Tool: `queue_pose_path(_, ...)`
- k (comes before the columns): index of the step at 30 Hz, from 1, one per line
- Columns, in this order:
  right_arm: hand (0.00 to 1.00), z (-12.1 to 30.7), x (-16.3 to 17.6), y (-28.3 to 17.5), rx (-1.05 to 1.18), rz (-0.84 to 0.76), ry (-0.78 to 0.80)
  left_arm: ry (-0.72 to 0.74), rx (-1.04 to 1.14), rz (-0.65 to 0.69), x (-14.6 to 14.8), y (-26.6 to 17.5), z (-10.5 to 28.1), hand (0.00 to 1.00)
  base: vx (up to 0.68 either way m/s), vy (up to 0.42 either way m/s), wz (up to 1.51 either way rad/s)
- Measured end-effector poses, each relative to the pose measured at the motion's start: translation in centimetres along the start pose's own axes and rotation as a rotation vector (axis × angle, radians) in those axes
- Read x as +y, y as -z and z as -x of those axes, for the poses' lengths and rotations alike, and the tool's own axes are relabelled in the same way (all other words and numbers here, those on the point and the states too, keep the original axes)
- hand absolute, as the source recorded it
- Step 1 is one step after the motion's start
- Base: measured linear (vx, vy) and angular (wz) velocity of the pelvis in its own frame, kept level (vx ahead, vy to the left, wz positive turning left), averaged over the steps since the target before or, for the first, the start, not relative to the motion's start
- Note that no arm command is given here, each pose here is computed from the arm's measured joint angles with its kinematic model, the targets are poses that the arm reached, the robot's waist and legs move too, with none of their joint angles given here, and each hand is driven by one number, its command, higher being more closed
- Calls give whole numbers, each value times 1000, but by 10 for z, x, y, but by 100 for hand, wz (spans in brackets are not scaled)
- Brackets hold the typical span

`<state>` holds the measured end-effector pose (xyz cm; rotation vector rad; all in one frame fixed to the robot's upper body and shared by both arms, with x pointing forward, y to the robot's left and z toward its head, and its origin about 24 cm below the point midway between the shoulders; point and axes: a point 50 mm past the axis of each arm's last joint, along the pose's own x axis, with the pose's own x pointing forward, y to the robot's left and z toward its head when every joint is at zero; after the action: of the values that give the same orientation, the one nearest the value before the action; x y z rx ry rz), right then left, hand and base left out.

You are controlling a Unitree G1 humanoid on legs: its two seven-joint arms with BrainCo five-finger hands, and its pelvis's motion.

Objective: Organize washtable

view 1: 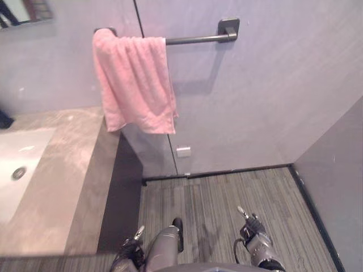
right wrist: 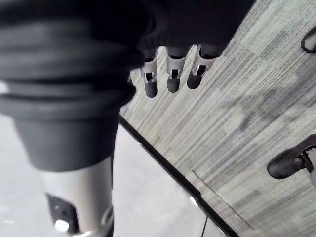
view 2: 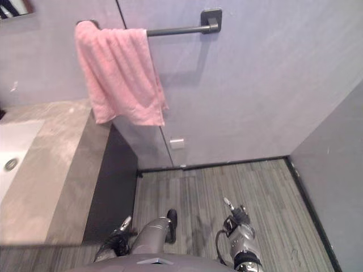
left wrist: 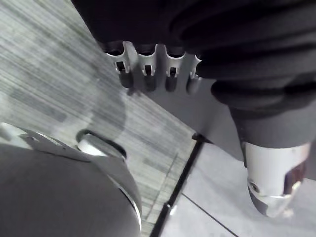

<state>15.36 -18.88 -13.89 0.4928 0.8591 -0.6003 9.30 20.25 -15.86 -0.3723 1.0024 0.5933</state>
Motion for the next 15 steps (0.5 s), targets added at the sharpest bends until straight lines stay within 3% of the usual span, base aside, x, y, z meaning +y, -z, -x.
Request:
queue_pose_path(6, 0, 3, -10, 13, 39, 15, -1, 14, 30, -28, -6, 0, -2, 0, 316, 46, 0)
queue_pose_path(11, 0, 4, -14, 17, 52, 19, 8, 34, 26, -19, -15, -1, -2, 0, -174, -9, 7)
queue_pose_path(15, 0, 6, -14, 28, 96, 65, -1, -21, 26, -16, 3, 3, 0, 0, -182, -211, -8)
